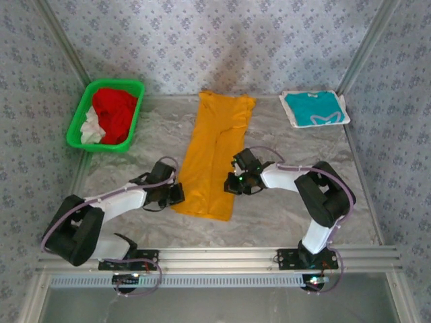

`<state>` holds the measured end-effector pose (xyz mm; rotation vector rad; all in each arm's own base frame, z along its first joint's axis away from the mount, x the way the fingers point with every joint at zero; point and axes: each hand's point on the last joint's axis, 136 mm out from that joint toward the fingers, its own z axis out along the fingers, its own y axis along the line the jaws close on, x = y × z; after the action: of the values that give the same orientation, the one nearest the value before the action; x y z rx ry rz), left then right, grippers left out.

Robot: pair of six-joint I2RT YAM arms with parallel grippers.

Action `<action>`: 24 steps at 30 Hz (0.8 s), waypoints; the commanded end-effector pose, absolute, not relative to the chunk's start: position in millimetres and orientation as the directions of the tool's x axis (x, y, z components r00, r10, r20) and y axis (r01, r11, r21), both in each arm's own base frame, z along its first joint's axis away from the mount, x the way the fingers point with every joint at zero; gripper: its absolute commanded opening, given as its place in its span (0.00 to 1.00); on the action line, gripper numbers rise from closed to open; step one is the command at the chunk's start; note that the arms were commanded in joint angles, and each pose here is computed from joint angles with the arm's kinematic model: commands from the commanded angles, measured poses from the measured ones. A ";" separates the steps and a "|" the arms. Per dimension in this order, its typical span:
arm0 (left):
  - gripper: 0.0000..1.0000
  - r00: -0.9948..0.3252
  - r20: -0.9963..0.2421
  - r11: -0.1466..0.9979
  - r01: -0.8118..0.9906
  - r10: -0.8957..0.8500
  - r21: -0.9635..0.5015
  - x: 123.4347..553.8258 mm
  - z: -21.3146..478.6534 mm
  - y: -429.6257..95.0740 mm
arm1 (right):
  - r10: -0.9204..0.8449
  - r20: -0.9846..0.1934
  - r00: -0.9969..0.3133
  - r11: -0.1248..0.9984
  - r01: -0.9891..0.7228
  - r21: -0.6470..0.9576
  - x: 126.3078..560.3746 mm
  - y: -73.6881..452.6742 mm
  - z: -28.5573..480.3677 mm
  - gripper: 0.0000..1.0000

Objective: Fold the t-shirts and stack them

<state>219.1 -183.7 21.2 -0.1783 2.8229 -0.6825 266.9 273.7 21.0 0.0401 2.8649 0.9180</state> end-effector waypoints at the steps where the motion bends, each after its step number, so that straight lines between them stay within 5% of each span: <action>1: 0.00 -0.968 -0.194 0.875 -0.047 -0.159 -0.482 210.6 13.9 -195.7 | 0.161 -0.065 -0.985 0.846 0.103 0.523 268.5 246.0 -1.2 0.00; 10: 0.00 -0.962 -0.238 0.866 0.001 -0.137 -0.501 217.6 26.1 -229.1 | 0.266 -0.108 -0.958 0.876 0.193 0.442 289.8 185.1 3.1 0.00; 24: 0.00 -0.926 -0.314 0.842 -0.009 -0.211 -0.539 215.9 56.7 -224.0 | 0.145 -0.191 -0.971 0.796 0.000 0.605 260.6 223.0 67.3 0.00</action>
<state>216.4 -230.9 43.8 -0.1351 2.7040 -0.7821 265.4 214.3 47.7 0.1879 2.7956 0.8485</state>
